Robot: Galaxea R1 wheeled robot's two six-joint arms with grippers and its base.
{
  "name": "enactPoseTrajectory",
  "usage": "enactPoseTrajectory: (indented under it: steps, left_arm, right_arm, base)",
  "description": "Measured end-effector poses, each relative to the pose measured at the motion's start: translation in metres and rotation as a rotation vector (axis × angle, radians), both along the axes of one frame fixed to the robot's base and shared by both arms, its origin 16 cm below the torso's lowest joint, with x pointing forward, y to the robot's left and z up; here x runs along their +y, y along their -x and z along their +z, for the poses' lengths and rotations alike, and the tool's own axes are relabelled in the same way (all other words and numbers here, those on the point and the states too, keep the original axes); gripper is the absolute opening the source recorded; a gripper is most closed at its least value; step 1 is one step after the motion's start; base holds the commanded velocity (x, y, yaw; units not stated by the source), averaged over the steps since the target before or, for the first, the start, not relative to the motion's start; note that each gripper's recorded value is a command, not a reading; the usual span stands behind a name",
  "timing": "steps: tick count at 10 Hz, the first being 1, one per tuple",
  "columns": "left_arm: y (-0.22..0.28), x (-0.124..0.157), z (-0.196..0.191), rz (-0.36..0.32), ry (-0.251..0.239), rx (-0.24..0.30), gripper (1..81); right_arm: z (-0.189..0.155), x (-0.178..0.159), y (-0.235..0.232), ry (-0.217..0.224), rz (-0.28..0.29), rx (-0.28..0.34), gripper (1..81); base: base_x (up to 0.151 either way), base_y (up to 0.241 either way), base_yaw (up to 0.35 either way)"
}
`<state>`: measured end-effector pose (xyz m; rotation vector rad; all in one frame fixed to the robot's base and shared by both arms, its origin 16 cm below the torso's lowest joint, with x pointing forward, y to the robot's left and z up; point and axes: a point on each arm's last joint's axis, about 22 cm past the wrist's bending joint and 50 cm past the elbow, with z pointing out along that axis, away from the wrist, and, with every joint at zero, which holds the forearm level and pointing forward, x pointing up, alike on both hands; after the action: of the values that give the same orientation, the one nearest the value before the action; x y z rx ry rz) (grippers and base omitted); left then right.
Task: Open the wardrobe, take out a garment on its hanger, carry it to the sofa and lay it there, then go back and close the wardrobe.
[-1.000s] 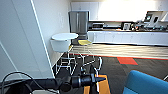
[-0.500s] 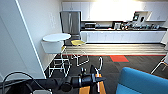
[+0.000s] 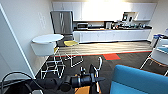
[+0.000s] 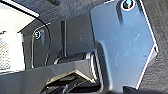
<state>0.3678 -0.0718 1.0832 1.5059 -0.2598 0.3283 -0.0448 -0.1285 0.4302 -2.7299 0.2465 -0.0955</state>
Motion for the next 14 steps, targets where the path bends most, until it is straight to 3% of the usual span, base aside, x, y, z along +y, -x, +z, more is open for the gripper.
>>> enactPoseTrajectory:
  steps: [14]
  left_arm:
    - [0.0011,0.0059,-0.0017,0.003,-0.012,-0.013,1.0]
  right_arm:
    - [0.0000,-0.0004,0.0000,0.001,-0.001,-0.001,81.1]
  base:
    - [0.000,0.000,-0.207]
